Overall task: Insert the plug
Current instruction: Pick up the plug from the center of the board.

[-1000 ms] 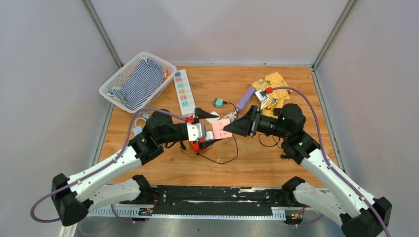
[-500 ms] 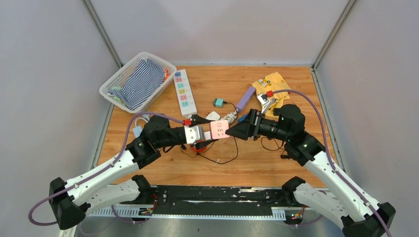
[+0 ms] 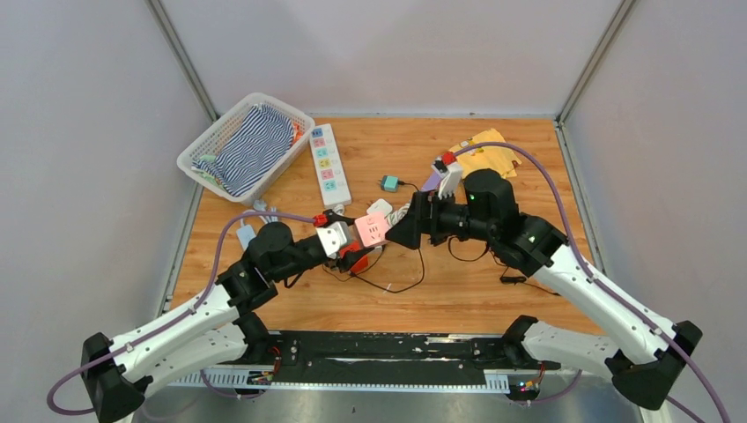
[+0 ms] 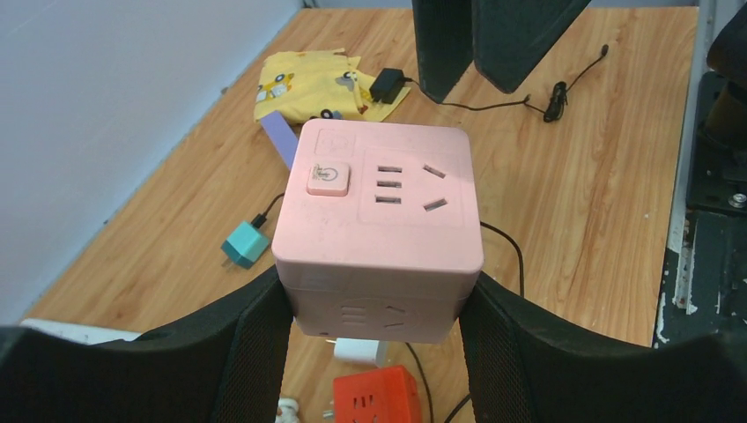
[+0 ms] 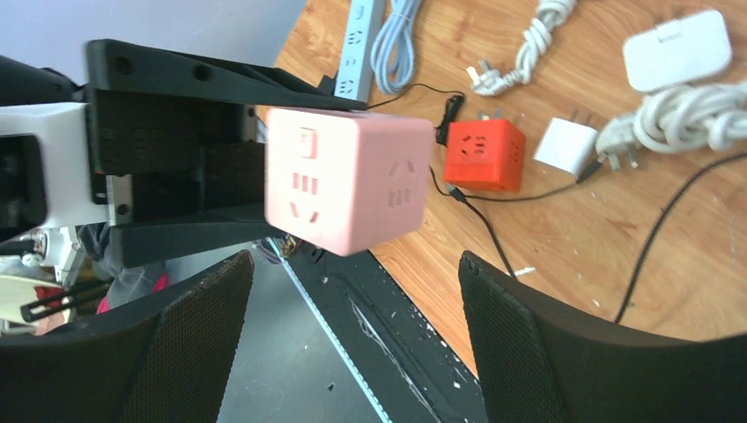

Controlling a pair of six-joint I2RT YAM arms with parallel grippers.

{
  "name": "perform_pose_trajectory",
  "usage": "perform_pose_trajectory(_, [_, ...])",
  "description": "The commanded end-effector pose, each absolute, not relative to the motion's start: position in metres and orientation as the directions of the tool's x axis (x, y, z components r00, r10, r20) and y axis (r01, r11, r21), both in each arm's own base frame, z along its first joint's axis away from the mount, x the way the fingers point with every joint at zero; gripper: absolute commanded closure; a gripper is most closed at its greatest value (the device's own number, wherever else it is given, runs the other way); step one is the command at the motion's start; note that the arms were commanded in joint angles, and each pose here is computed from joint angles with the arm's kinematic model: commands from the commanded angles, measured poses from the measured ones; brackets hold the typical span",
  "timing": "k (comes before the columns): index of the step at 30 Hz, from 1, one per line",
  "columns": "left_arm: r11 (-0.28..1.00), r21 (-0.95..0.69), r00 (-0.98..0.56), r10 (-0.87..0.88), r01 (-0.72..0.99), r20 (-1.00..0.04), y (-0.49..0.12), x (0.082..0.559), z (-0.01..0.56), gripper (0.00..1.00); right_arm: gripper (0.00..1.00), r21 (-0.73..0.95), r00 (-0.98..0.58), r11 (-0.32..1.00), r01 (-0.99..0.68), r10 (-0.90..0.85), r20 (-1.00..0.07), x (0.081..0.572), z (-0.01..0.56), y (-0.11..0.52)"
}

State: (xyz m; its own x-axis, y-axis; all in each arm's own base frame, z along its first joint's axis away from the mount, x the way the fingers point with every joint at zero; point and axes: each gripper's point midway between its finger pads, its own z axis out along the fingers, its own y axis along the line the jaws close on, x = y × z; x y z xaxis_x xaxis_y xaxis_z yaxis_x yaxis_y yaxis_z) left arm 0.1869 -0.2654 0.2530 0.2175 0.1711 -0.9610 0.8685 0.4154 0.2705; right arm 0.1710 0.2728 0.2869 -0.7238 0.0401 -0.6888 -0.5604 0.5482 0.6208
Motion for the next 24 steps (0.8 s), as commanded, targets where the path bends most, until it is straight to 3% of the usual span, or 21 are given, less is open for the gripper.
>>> perform_pose_trajectory(1, [0.484,0.232,0.208,0.105,0.844,-0.973,-0.257,0.189,0.267,0.87,0.11,0.535,-0.665,0.568,-0.626,-0.029,-0.747,0.17,0.296,0.289])
perform_pose_trajectory(9, [0.494,0.205,0.175,0.107,0.845,-0.979,-0.256,0.19,0.259,0.86,0.12,0.428,-0.614,0.608,-0.669,-0.126,-0.779,0.184,0.287,0.321])
perform_pose_trajectory(16, [0.507,0.197,0.168,0.103,0.839,-0.98,-0.257,0.193,0.265,0.85,0.23,0.327,-0.596,0.683,-0.653,-0.198,-0.778,0.199,0.258,0.333])
perform_pose_trajectory(21, [0.516,0.194,0.151,0.124,0.835,-0.981,-0.257,0.197,0.257,0.84,0.25,0.304,-0.606,0.684,-0.663,-0.252,-0.754,0.198,0.241,0.339])
perform_pose_trajectory(24, [0.545,0.197,0.143,0.14,0.815,-0.98,-0.253,0.202,0.253,0.84,0.45,0.283,-0.609,0.705,-0.65,-0.26,-0.75,0.201,0.232,0.334])
